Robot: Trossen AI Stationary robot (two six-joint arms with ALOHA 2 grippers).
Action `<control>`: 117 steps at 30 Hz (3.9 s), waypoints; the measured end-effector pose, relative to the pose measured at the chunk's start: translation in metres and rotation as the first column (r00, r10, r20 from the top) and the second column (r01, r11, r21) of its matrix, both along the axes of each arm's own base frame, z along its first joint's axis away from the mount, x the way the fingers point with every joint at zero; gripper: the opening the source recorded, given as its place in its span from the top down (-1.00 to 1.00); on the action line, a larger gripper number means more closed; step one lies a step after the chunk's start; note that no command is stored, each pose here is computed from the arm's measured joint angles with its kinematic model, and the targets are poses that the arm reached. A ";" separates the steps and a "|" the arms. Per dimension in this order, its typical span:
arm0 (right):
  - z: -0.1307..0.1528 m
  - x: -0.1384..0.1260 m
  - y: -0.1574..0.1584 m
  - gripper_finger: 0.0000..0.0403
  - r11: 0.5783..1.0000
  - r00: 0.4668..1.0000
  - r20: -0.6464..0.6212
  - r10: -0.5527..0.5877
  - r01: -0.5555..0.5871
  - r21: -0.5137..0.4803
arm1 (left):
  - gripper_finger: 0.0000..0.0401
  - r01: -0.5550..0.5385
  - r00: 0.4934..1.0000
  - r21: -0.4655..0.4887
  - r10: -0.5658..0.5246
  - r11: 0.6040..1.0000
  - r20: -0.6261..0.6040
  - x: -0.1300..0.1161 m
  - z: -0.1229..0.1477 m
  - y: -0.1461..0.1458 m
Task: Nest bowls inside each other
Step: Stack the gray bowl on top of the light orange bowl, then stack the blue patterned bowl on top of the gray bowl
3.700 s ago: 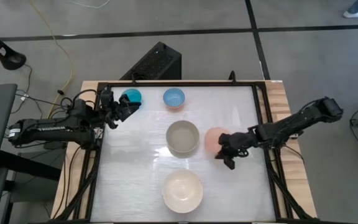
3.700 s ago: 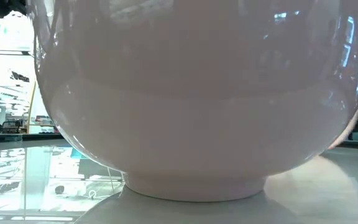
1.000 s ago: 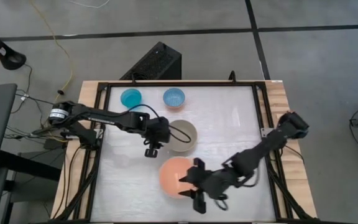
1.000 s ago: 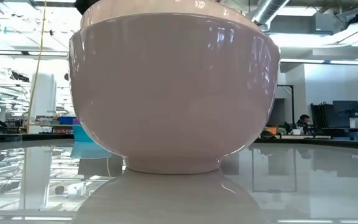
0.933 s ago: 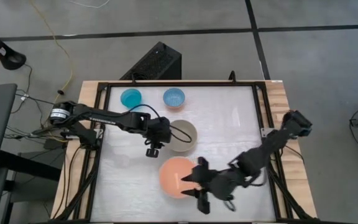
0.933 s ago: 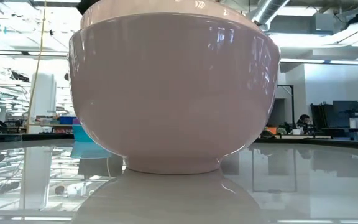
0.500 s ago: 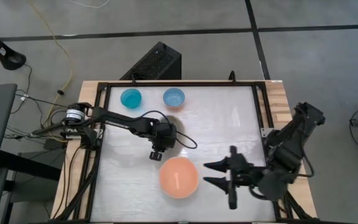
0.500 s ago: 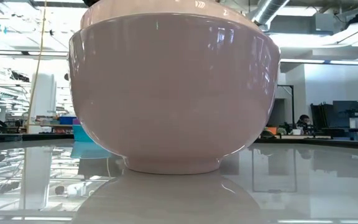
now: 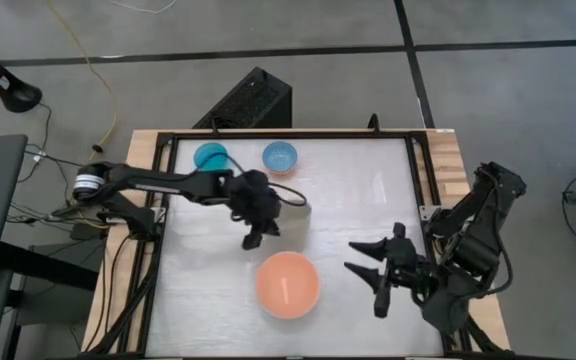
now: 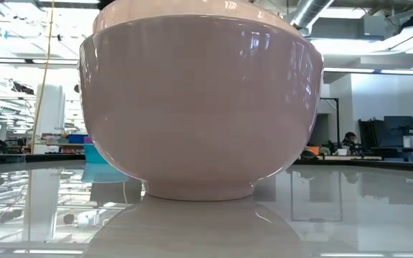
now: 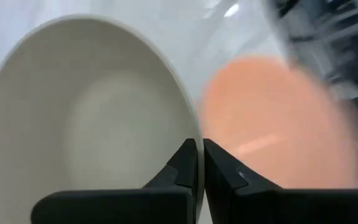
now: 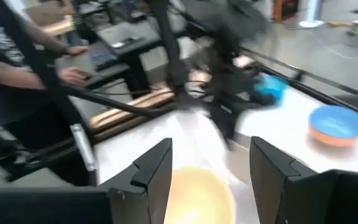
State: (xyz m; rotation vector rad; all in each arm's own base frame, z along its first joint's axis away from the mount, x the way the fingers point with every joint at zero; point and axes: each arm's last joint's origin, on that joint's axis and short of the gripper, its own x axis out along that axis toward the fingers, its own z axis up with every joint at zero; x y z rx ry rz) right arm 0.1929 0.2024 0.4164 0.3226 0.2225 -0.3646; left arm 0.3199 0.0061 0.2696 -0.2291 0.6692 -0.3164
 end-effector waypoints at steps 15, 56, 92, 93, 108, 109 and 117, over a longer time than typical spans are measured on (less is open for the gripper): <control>-0.025 -0.020 -0.042 0.11 0.962 0.957 -0.101 -0.273 0.270 -0.038 | 1.00 0.049 0.991 -0.062 -0.041 0.997 0.125 -0.030 0.038 -0.105; -0.089 0.102 -0.208 0.19 0.997 0.884 -0.463 -0.070 0.073 -0.012 | 0.28 -0.073 0.984 0.166 0.097 0.983 -0.146 0.039 -0.019 -0.170; -0.201 0.182 -0.374 0.20 0.877 0.847 -0.243 0.473 -0.478 0.042 | 0.09 -0.687 0.720 0.117 0.651 0.717 0.238 -0.116 0.154 -0.016; -0.202 0.186 -0.380 0.20 0.880 0.848 -0.249 0.468 -0.473 0.042 | 0.09 -0.691 0.717 0.113 0.657 0.714 0.232 -0.116 0.153 -0.016; -0.229 0.221 -0.419 0.22 0.875 0.686 -0.567 0.457 -0.460 0.149 | 0.09 -0.716 0.694 0.092 0.691 0.692 0.203 -0.117 0.151 -0.015; -0.233 0.222 -0.420 0.26 0.875 0.671 -0.582 0.460 -0.453 0.169 | 0.09 -0.720 0.690 0.093 0.694 0.688 0.205 -0.117 0.151 -0.015; -0.237 0.221 -0.419 0.94 0.842 0.604 -0.599 0.526 -0.470 0.265 | 0.09 -0.746 0.664 0.119 0.717 0.655 0.213 -0.118 0.150 -0.014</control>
